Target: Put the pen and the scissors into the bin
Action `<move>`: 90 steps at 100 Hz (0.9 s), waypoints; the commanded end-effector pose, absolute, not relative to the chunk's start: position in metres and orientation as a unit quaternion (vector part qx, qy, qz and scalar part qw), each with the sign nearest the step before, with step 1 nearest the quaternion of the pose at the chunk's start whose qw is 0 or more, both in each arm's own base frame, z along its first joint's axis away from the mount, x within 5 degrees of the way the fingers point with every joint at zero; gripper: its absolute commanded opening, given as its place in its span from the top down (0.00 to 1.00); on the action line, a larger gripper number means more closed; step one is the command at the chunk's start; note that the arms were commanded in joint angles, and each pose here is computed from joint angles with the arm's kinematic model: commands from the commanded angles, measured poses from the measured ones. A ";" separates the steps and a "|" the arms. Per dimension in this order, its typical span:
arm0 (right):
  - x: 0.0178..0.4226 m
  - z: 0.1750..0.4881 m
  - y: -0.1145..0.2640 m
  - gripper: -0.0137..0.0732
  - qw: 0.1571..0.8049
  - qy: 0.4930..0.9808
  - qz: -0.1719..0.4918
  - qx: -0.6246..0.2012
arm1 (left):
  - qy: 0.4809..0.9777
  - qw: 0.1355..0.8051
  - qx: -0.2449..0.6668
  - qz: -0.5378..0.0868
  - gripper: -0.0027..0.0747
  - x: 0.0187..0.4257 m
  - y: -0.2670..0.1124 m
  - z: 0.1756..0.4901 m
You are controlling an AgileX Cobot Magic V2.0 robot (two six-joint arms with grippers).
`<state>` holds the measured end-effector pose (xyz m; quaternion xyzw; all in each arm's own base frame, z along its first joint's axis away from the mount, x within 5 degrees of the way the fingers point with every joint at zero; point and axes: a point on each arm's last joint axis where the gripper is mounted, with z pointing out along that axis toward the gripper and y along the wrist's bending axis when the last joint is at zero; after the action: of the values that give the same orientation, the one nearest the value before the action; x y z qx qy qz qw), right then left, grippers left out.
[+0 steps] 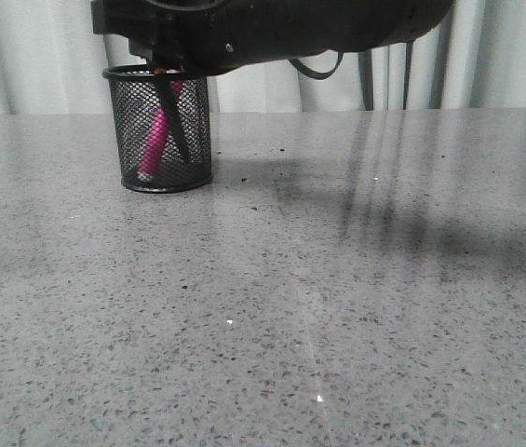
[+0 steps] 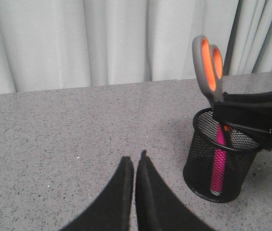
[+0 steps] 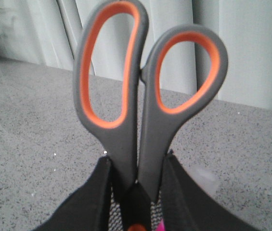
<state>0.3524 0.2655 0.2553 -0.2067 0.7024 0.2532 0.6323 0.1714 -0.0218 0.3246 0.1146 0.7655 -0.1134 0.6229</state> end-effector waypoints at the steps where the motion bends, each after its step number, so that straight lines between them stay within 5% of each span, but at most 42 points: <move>1: 0.349 0.287 0.263 0.93 0.678 0.655 0.267 -0.202 | 0.751 0.639 0.106 -0.129 0.99 0.171 -0.024 0.337; 29: 0.348 0.289 0.266 0.88 0.695 0.633 0.277 -0.198 | 0.751 0.639 0.105 -0.129 0.99 0.171 -0.024 0.337; 56: 0.348 0.293 0.265 0.45 0.705 0.621 0.281 -0.196 | 0.751 0.639 0.104 -0.128 0.99 0.171 -0.023 0.337; 90: 0.338 0.322 0.259 0.45 0.734 0.584 0.293 -0.186 | 0.751 0.639 0.104 -0.128 0.99 0.171 -0.023 0.337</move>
<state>0.3513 0.2668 0.2659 -0.1994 0.6640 0.2701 0.6681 0.1714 -0.0218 0.3246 0.1146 0.7655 -0.1134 0.6229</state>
